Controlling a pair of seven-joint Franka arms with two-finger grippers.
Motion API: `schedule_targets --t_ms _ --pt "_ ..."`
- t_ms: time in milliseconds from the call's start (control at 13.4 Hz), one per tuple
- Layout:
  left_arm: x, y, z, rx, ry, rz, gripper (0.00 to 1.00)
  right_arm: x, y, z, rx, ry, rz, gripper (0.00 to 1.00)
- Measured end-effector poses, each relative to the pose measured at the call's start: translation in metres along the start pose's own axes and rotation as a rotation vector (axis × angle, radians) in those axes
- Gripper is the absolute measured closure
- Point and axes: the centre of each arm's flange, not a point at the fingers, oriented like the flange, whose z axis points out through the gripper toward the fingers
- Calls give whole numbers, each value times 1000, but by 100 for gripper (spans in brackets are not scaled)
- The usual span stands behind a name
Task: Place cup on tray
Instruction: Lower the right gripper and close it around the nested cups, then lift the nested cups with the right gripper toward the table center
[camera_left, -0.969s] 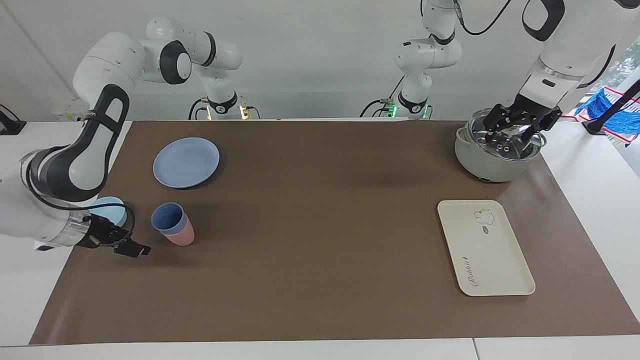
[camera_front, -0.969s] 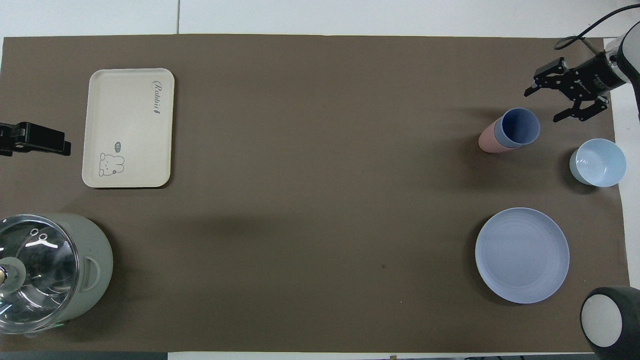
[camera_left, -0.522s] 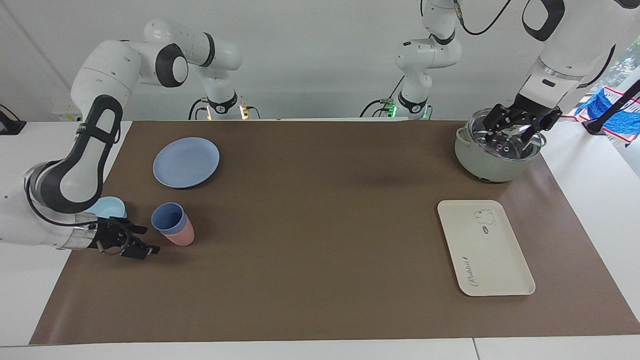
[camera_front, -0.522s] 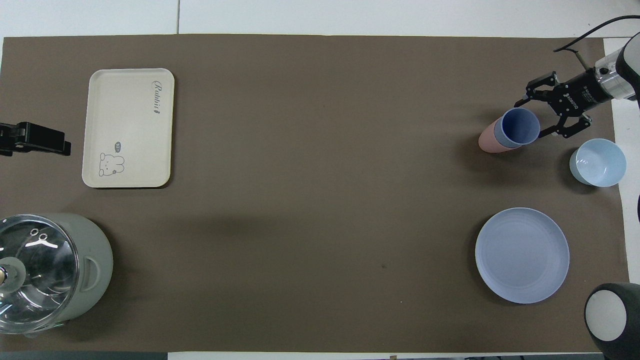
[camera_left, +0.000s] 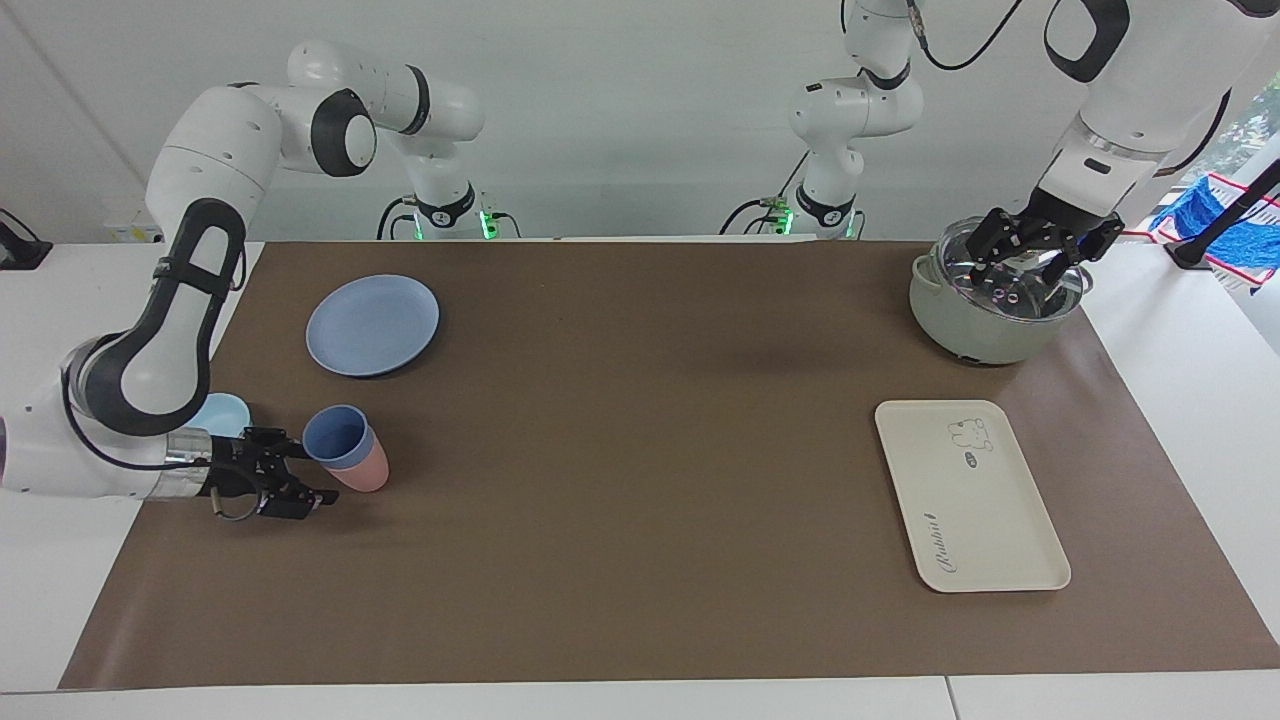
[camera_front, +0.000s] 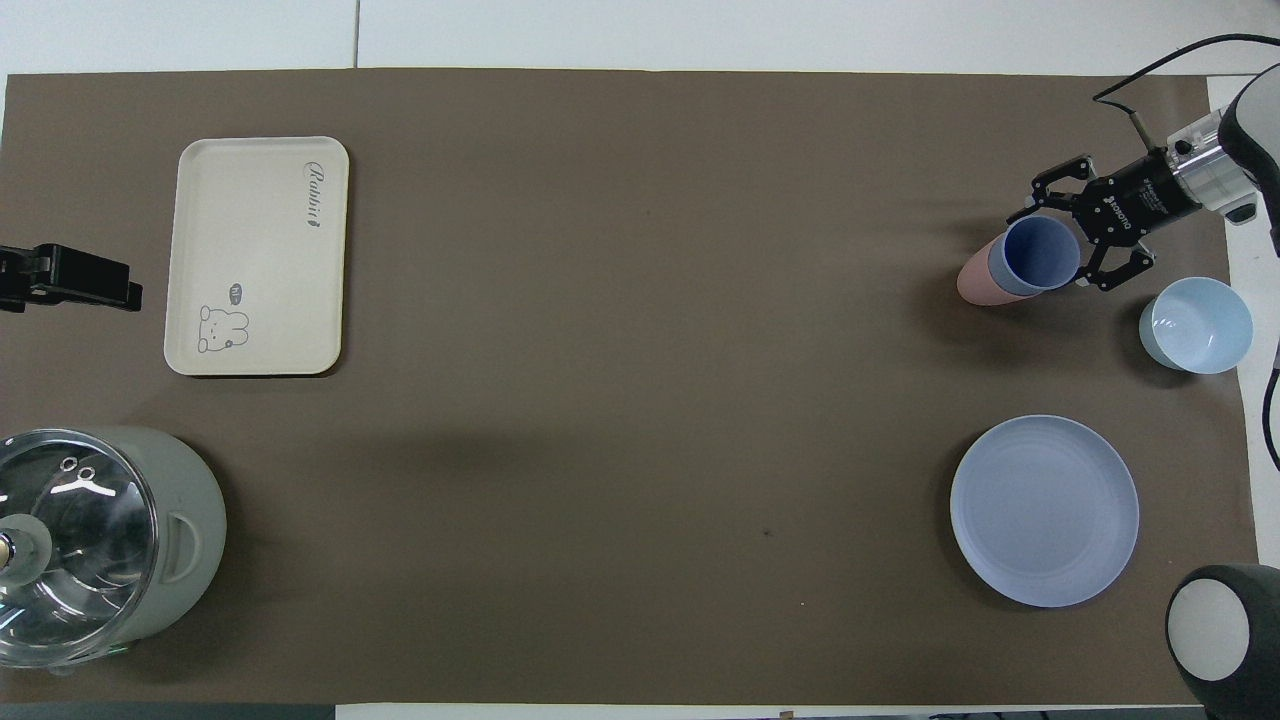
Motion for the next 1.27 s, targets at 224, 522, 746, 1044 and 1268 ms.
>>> schedule_targets --t_ms 224,522,746,1044,1268 --pt "0 0 0 0 0 0 0 1 1 10 -9 -22 31 0" --pt "0 0 0 0 0 0 0 -1 -1 19 19 -69 54 0" --pt "0 0 0 0 0 0 0 -4 -2 29 23 -100 79 0" --pt "0 0 0 0 0 0 0 -11 3 38 30 -141 95 15" --pt "0 0 0 0 0 0 0 -15 6 43 44 -170 105 19"
